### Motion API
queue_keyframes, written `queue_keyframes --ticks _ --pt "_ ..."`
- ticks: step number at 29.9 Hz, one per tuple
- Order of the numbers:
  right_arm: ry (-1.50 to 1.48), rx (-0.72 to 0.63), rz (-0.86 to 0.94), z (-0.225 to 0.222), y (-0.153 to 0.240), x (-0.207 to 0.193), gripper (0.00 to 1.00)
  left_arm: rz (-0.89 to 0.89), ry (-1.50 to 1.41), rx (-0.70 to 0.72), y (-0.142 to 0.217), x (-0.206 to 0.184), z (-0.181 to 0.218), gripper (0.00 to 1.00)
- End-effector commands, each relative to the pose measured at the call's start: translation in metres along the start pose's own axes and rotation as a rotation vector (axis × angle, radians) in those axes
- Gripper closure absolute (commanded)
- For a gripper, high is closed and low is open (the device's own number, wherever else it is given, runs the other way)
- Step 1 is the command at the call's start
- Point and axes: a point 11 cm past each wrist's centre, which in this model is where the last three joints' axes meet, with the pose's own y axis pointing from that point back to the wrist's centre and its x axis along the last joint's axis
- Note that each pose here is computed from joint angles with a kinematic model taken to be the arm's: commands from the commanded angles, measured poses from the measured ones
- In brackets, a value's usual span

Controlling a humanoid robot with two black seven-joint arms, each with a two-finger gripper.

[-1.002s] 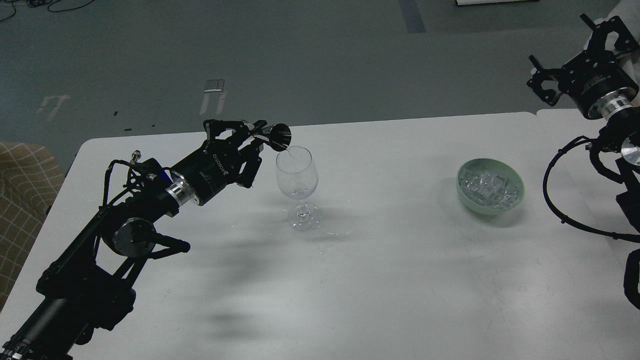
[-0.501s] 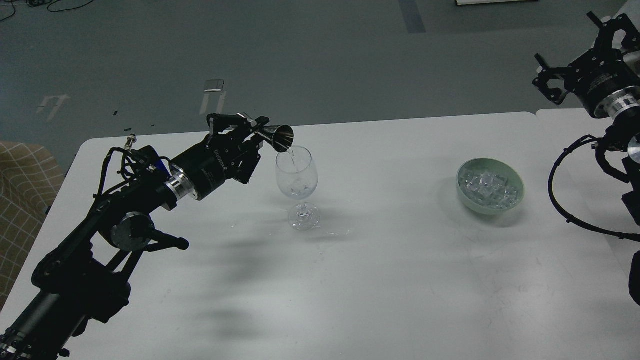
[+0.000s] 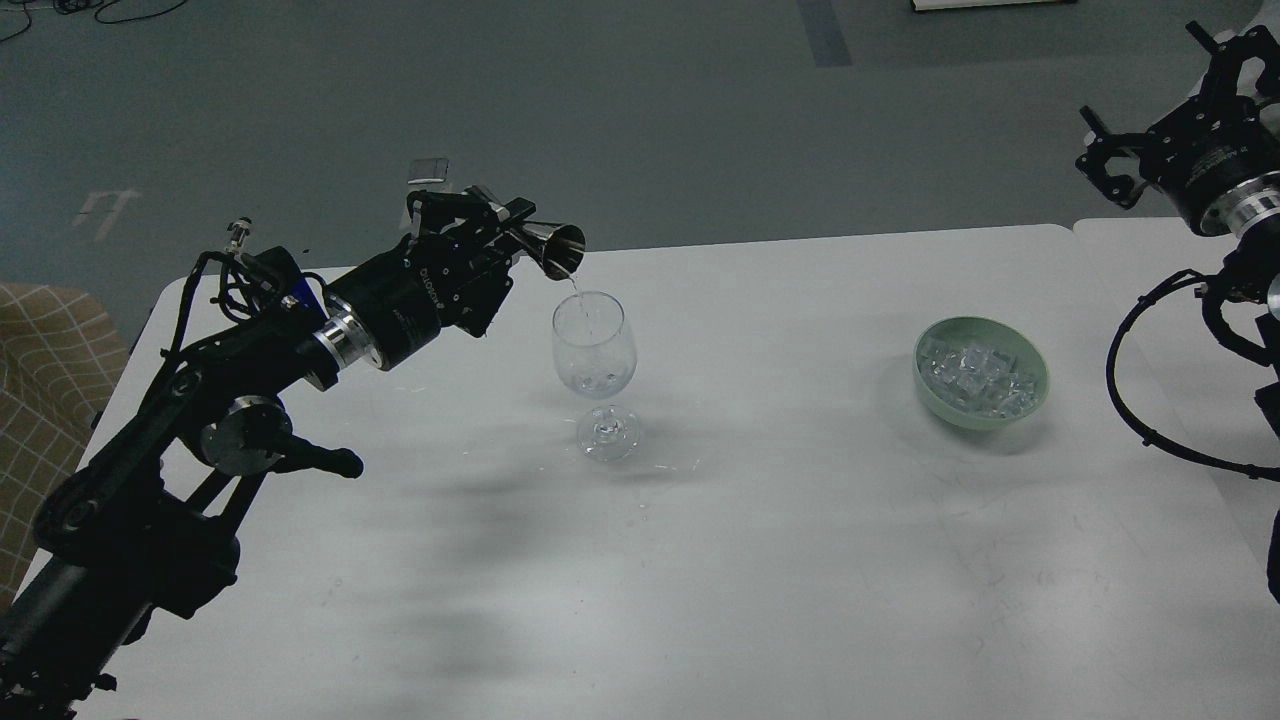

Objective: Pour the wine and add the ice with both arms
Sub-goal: 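Tilt the jigger over the wine glass to pour, then turn the jigger upright and lower it back to its spot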

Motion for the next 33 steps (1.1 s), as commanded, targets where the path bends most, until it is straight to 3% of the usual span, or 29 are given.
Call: queue_keyframes --ticks 1,18,33 --pt "0.001 0.000 0.000 -0.001 0.000 0.000 0.00 -0.021 -0.058 0.000 -0.001 -0.008 0.006 0.95" --pt "0.022 0.016 -0.025 -0.013 -0.001 -0.007 0.00 -0.010 -0.248 0.046 -0.002 -0.007 0.007 0.97" --pt "0.028 0.022 -0.020 -0.017 0.001 -0.004 0.00 -0.050 -0.367 0.026 -0.001 -0.015 0.033 0.98"
